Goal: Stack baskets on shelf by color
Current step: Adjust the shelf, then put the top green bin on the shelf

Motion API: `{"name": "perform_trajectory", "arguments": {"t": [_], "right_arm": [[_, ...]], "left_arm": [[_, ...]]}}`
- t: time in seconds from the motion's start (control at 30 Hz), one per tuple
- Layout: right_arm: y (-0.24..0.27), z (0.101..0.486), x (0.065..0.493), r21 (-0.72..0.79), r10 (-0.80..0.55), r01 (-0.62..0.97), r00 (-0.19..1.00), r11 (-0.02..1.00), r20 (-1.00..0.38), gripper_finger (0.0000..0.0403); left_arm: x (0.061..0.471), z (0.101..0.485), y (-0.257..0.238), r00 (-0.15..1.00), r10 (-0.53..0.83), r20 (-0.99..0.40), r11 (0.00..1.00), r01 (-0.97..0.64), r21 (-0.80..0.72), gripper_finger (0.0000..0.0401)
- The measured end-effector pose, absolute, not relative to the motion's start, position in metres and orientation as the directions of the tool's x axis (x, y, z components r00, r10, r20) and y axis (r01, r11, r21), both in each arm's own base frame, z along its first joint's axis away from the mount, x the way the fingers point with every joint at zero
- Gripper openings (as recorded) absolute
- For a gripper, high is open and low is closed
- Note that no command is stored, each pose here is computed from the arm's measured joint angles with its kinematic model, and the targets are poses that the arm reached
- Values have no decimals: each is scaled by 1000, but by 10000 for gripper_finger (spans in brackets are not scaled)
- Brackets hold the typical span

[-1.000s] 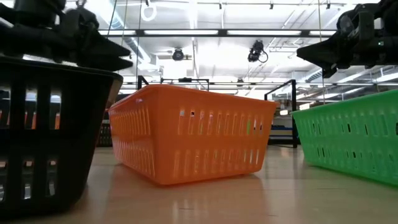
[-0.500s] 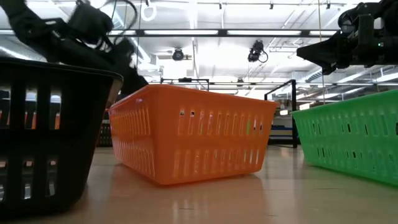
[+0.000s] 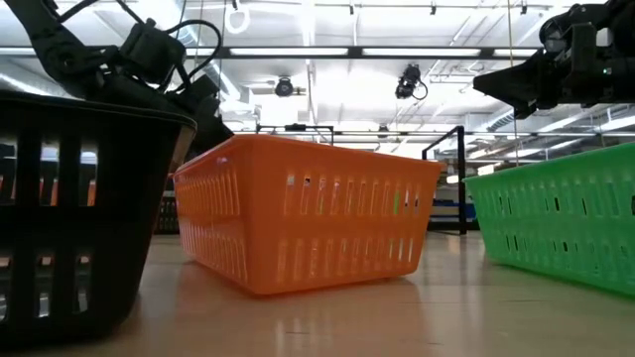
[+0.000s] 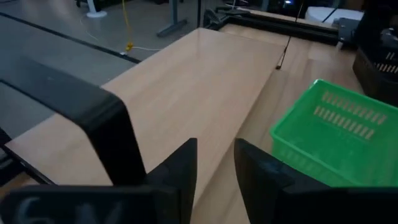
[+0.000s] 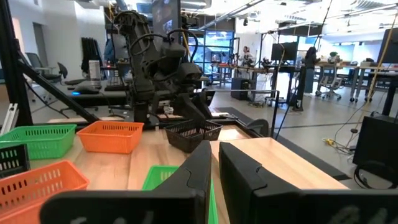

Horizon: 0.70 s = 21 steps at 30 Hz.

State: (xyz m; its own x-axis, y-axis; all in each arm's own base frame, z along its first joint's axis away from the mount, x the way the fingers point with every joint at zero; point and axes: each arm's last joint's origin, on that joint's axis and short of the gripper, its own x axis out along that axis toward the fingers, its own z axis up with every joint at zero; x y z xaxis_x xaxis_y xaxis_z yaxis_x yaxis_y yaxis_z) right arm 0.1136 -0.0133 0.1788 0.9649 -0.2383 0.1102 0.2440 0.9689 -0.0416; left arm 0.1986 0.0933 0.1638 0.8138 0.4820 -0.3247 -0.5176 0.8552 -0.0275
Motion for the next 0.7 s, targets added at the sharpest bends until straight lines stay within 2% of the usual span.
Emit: {"name": "perform_trajectory", "arguments": {"t": [0.2, 0.57, 0.7], "right_arm": [[-14, 179, 113, -60, -255, 262, 961, 963, 110, 39], [-14, 180, 113, -60, -251, 259, 961, 964, 117, 39], [-12, 193, 116, -92, -174, 178, 983, 980, 53, 47]], "left_arm": [[199, 165, 93, 840, 444, -313, 870, -488, -75, 103], [214, 184, 66, 950, 290, -114, 946, -303, -119, 103], [218, 195, 55, 971, 241, -8, 964, -240, -111, 103]]}}
